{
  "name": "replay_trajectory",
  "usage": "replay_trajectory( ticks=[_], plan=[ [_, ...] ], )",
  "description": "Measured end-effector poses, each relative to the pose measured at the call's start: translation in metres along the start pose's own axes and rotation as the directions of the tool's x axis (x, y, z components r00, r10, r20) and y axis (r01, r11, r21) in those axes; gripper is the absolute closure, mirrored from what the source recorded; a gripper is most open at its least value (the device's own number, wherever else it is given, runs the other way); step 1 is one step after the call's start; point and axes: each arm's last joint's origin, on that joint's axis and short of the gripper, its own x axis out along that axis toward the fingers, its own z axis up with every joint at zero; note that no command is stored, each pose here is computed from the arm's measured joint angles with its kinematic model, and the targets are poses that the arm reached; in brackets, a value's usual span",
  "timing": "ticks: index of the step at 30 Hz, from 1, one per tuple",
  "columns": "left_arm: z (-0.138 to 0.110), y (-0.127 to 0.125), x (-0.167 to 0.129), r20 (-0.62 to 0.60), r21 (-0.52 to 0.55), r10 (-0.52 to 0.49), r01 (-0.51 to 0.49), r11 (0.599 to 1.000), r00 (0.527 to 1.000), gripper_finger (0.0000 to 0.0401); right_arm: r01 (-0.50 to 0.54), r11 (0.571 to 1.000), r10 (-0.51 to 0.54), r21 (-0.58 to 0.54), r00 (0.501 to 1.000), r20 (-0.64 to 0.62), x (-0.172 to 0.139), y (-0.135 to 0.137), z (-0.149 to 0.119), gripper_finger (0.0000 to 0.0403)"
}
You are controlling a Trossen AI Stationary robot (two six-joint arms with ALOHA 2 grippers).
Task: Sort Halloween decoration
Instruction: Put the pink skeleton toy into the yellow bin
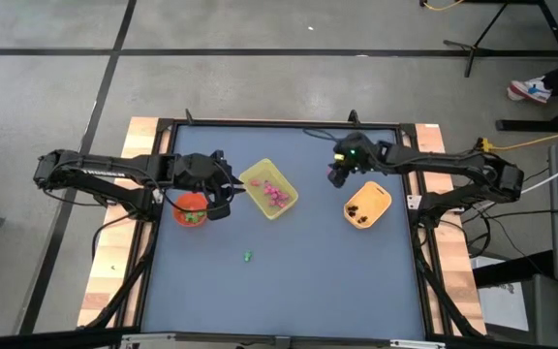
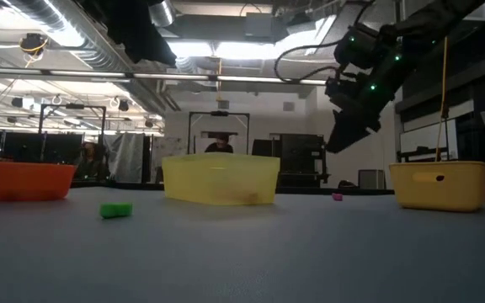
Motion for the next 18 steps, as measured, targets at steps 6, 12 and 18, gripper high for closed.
replay_trajectory(
  ticks=[6,12,18],
  plan=[
    [0.000,0.000,0.000,0.000,0.000,0.000,0.000,1.000,1.000,0.0320,0.048,0.984,-0.046,0.170,0.999,-0.021,0.004,-0.002,-0.009,0.0246],
    [0.000,0.000,0.000,-0.001,0.001,0.000,0.000,1.000,1.000,0.0320,0.141,0.951,-0.131,0.275,0.990,-0.052,0.008,-0.006,-0.023,0.0246],
    [0.000,0.000,0.000,-0.001,0.000,0.000,0.000,1.000,1.000,0.0320,0.094,0.927,-0.118,0.363,0.992,0.043,0.014,-0.005,-0.027,0.0246]
  ],
)
